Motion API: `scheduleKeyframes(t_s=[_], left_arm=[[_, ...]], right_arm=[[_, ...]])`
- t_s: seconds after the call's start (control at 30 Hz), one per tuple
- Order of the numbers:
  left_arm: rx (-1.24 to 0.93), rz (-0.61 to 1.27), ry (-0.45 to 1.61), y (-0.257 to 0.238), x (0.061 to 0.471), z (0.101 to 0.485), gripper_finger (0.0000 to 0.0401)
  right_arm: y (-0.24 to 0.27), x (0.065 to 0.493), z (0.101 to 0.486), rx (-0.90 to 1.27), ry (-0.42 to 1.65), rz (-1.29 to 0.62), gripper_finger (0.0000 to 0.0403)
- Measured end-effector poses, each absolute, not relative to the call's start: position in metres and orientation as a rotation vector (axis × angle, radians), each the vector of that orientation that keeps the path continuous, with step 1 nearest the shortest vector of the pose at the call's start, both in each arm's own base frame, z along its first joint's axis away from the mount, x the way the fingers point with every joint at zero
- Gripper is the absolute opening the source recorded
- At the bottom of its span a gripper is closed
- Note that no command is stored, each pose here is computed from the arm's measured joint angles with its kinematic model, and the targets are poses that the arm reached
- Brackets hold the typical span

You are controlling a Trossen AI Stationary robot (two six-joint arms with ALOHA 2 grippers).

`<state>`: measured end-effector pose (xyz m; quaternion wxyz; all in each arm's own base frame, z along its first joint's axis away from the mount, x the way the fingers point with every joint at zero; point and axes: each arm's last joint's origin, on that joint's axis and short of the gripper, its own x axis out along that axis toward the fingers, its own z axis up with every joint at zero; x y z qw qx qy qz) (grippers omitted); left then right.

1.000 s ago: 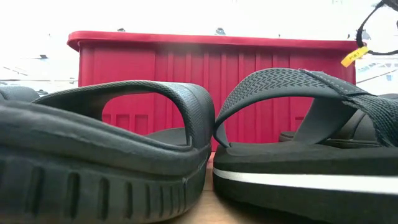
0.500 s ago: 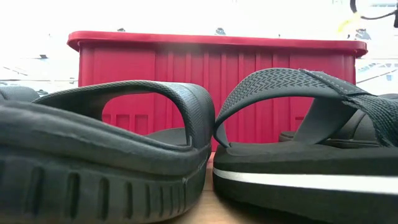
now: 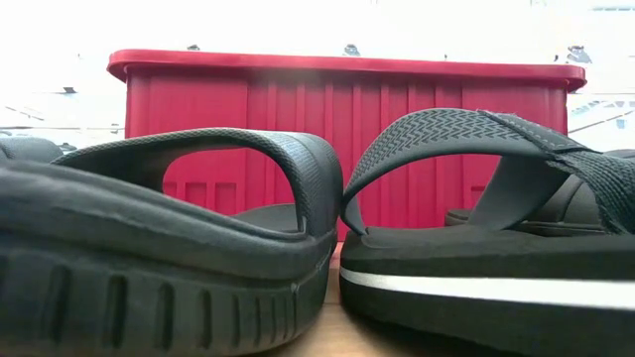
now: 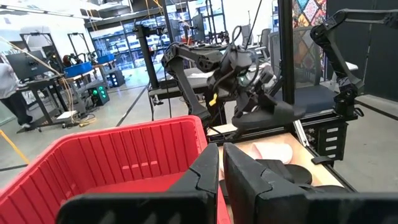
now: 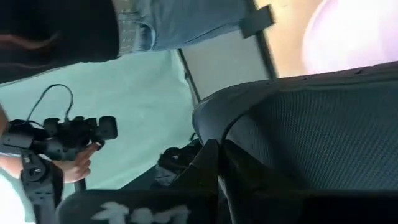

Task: Pick and place slides into bin
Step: Put the black slipper into the red organizer bin

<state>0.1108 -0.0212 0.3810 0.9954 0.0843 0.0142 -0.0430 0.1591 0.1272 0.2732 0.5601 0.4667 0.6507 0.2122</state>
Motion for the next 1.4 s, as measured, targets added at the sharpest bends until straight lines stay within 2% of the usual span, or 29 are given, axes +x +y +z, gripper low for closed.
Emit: scheduleKeyframes(t_s=[0.3,0.57,0.87,1.4], left_arm=[[0.217,-0.087,0.026,-0.021,0.111,0.381,0.0026],[0.219,-0.087,0.026,-0.021,0.111,0.381,0.0026],[0.223,-0.092,0.074,-0.021,0.111,0.376,0.0026],[0.222,-0.075,0.08,-0.021,0.11,0.376,0.0026]], right_arm=[[0.133,0.159,0.311,1.165,1.504,0.531,0.0],[0.129,0.162,0.342,1.127,1.301,0.47,0.0],[0.111,0.174,0.354,0.94,1.013,0.371,0.0],[0.048,0.187,0.386,0.569,0.626,0.327,0.0]])
